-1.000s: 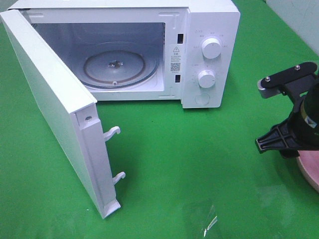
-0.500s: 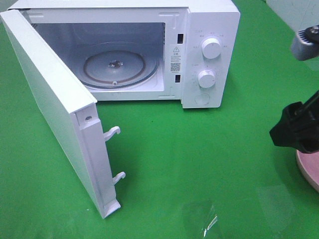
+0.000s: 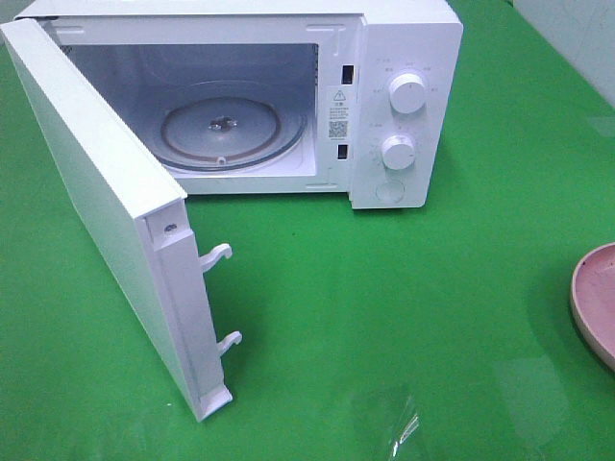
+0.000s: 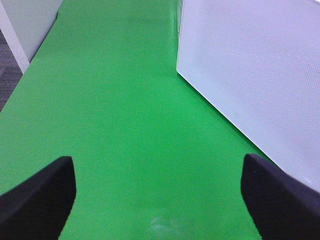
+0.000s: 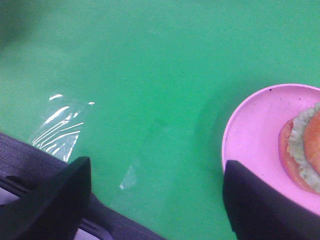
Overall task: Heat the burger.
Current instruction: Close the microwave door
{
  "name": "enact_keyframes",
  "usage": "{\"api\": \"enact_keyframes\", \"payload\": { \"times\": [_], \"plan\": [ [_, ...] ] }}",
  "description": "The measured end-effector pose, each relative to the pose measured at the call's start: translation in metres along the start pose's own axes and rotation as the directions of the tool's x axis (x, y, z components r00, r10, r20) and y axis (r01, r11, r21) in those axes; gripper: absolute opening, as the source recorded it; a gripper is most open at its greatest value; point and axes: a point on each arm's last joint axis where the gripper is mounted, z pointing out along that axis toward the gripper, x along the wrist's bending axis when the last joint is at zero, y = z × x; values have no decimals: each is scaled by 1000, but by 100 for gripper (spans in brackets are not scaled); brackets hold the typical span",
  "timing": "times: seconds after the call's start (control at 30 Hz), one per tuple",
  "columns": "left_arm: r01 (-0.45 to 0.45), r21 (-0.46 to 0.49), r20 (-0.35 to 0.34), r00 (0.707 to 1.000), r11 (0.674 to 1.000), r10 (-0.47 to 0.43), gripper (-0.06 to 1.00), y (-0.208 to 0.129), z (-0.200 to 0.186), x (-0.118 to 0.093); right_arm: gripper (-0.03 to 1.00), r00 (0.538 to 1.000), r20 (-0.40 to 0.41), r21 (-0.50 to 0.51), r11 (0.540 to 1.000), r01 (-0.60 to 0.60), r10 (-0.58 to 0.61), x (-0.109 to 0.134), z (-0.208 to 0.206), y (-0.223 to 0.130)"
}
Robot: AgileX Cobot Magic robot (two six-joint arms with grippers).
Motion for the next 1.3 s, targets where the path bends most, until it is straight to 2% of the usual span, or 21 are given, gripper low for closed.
{"api": "enact_keyframes", "payload": {
  "times": [0.2,0.23,0.43,0.53,0.57,0.6,0.77,0.8,1.1,1.3],
  "plan": [
    [0,0,0,1000,1000,0,82,0,0,0,70,1000,-3,-29,1000,-9,9,-1,-10,-30],
    [0,0,0,1000,1000,0,82,0,0,0,70,1000,-6,-70,997,-15,15,-2,-16,-38],
    [0,0,0,1000,1000,0,82,0,0,0,70,998,29,-161,986,-53,58,-6,-25,-59],
    [0,0,0,1000,1000,0,82,0,0,0,70,988,83,-266,959,-100,126,-10,-39,-71],
    [0,0,0,1000,1000,0,82,0,0,0,70,988,83,-266,959,-100,126,-10,-39,-71],
    [0,0,0,1000,1000,0,82,0,0,0,70,980,112,-318,940,-123,166,-10,-46,-77],
    [0,0,0,1000,1000,0,82,0,0,0,70,960,158,-398,905,-151,230,-10,-56,-87],
    [0,0,0,1000,1000,0,82,0,0,0,70,948,181,-435,886,-163,263,-8,-60,-92],
    [0,0,0,1000,1000,0,82,0,0,0,70,891,266,-472,856,-211,367,-7,-64,-96],
    [0,0,0,1000,1000,0,82,0,0,0,70,884,276,-473,854,-217,377,-6,-64,-96]
  ]
}}
